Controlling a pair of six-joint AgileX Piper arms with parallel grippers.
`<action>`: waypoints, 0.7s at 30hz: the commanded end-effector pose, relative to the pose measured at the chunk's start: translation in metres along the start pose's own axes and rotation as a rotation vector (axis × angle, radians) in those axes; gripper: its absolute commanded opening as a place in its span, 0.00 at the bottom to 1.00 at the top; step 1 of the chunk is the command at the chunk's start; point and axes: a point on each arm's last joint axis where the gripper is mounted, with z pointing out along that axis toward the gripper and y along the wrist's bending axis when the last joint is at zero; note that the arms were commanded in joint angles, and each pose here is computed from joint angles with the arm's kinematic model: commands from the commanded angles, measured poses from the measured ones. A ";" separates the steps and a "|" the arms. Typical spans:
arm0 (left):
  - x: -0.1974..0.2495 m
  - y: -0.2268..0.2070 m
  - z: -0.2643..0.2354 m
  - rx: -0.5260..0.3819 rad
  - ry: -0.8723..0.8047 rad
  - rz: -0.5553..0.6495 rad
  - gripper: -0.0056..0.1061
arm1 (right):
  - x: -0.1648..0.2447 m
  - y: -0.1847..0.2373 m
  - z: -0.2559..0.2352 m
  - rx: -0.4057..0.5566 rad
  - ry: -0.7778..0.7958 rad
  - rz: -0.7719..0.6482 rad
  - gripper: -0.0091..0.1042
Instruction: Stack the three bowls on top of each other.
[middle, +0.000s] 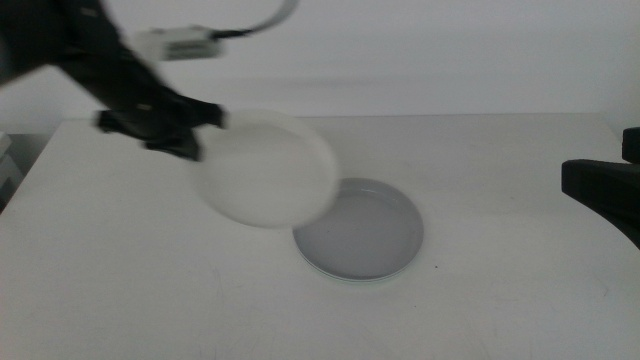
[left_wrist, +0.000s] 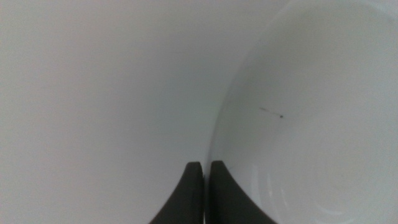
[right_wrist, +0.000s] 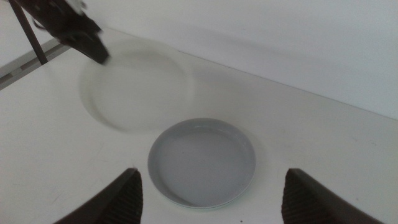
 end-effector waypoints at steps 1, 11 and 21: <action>-0.007 -0.034 -0.018 0.058 -0.113 0.020 0.05 | -0.013 -0.002 -0.005 0.025 -0.095 -0.009 0.58; 0.005 -0.101 0.046 0.133 -0.082 0.081 0.05 | -0.013 -0.002 -0.005 0.025 -0.095 -0.009 0.58; 0.005 -0.101 0.075 0.126 -0.089 0.044 0.33 | -0.013 -0.002 -0.005 0.025 -0.095 -0.009 0.58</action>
